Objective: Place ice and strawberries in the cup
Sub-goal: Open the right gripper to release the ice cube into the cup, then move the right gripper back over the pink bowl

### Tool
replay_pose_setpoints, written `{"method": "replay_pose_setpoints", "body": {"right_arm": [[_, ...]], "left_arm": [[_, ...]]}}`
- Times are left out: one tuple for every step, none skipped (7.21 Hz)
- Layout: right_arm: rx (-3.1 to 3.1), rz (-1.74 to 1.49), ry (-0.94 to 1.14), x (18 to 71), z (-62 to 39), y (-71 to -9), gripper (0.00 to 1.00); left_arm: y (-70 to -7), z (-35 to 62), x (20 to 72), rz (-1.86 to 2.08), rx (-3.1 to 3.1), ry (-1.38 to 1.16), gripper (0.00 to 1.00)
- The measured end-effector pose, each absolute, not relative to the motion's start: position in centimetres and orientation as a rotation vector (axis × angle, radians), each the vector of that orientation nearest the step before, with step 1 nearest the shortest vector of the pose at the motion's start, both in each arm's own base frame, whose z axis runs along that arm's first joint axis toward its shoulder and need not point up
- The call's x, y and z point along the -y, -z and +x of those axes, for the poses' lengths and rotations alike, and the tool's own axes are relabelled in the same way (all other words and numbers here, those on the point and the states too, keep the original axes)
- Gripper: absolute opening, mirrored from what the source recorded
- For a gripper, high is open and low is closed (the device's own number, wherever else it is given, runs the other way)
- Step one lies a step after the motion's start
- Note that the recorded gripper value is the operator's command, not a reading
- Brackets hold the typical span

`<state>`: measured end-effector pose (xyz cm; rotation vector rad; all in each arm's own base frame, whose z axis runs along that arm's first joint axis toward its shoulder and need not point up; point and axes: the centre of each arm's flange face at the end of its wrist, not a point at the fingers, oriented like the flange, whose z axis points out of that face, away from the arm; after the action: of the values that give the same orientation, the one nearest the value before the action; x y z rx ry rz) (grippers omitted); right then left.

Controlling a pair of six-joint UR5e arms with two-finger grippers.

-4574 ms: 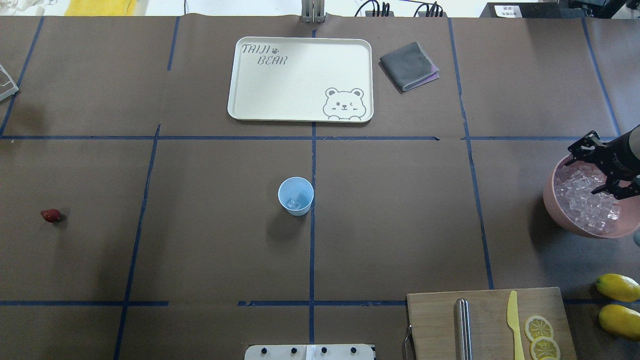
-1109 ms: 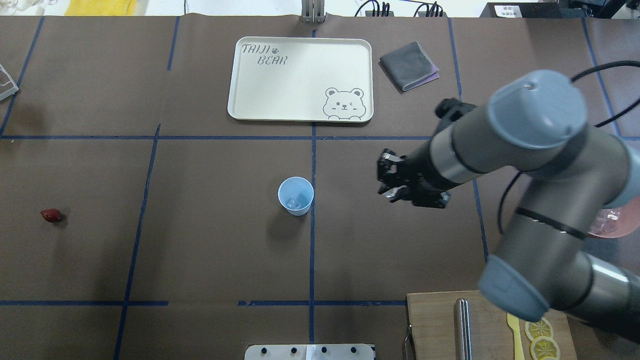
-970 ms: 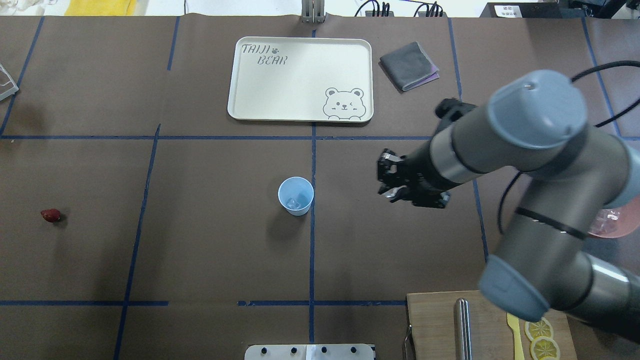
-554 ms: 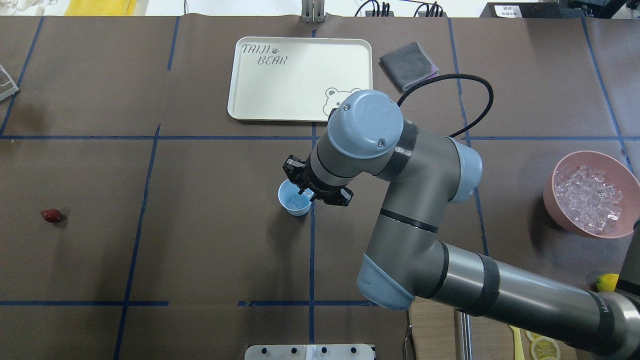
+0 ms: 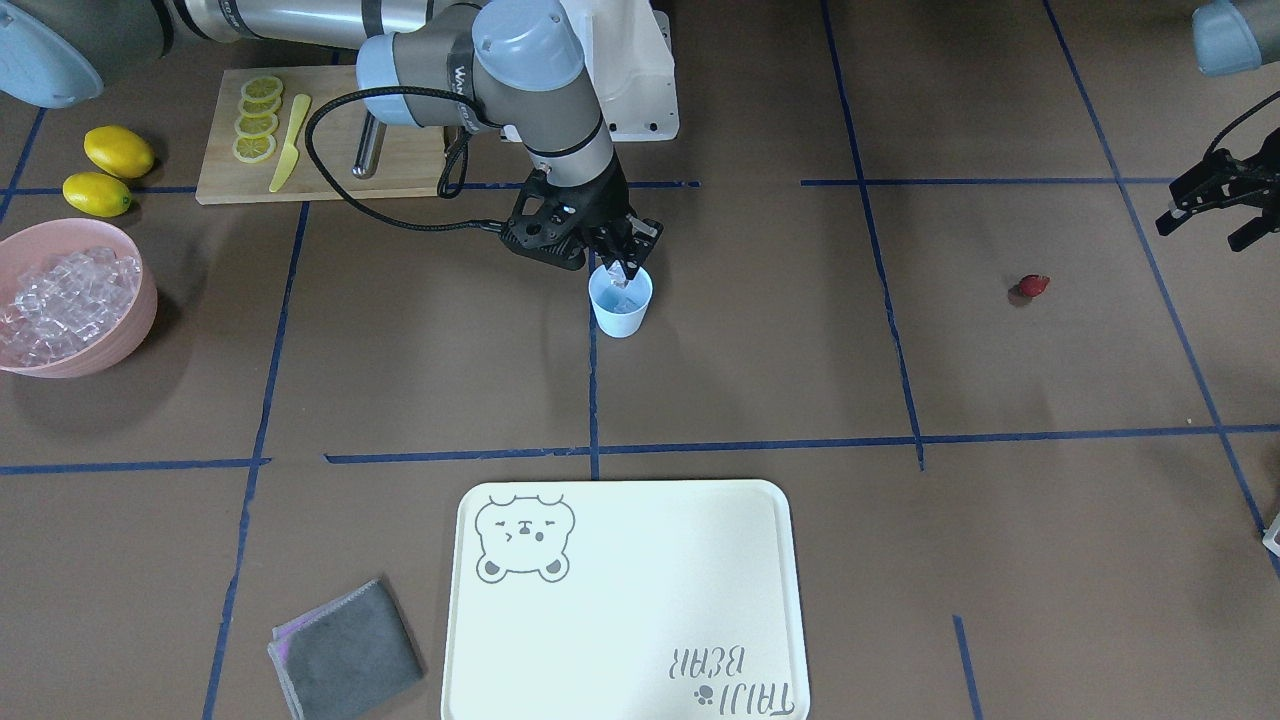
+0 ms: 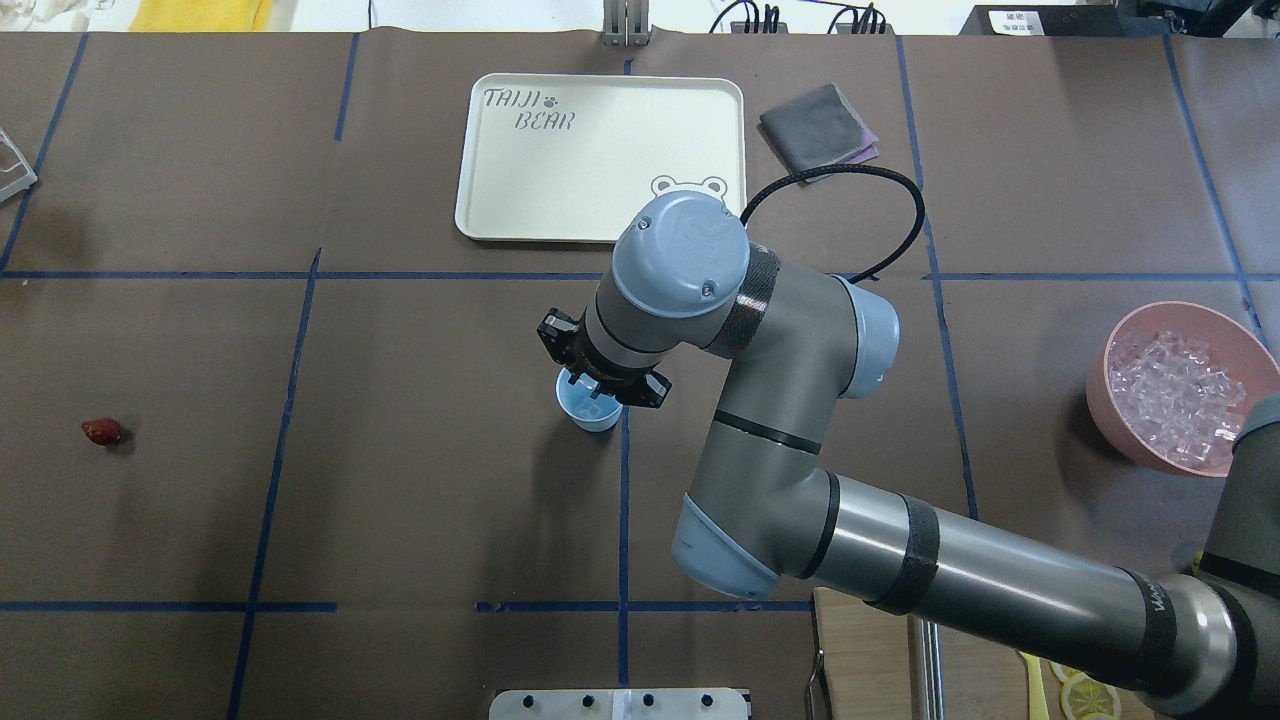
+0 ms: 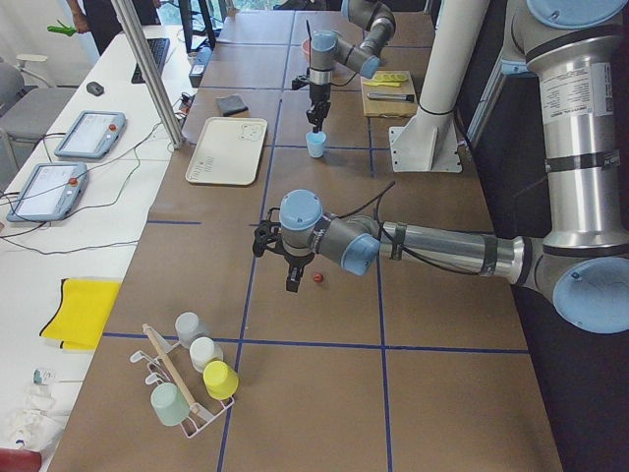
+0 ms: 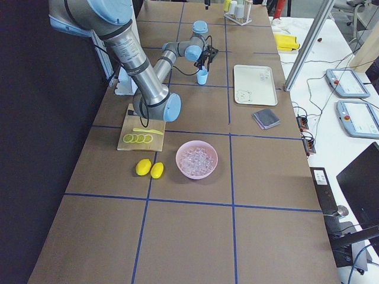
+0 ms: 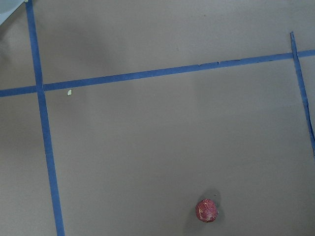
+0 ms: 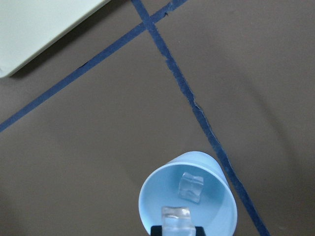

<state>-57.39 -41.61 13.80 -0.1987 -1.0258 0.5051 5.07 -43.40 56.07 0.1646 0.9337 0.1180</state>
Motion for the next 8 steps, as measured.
{"method": "replay_pose_setpoints", "body": {"right_arm": [[1.026,-0.199,-0.504,41.6,-57.4,-13.8,0.99],[1.028,-0.199,-0.503,41.6,-57.4,-13.8,1.0],[1.029,-0.198,-0.503,41.5,-57.4,-13.8,1.0],[1.03,-0.197,-0.506,41.8,-57.0,-13.8,1.0],[1.037,-0.191,-0.514,42.3,-55.7,-14.0,1.0],[1.049,-0.186,-0.525,42.6,-53.0,-15.1,1.0],[1.06,-0.181,-0.54,42.8,-49.0,-17.1,1.0],[1.061,-0.167,-0.549,43.3,-45.0,-19.3,1.0]], "left_arm": [[-56.0,5.1,43.4,0.165,-0.934,-0.118,1.0],[-56.1,5.1,43.4,0.165,-0.934,-0.118,1.0],[-56.1,5.0,43.4,0.164,-0.933,-0.118,1.0],[-56.1,5.0,43.4,0.164,-0.933,-0.117,1.0],[-56.1,5.1,43.4,0.164,-0.933,-0.117,1.0],[-56.2,5.1,43.4,0.162,-0.933,-0.117,1.0],[-56.3,5.1,43.4,0.16,-0.932,-0.116,1.0],[-56.5,5.1,43.4,0.157,-0.931,-0.115,1.0]]}}
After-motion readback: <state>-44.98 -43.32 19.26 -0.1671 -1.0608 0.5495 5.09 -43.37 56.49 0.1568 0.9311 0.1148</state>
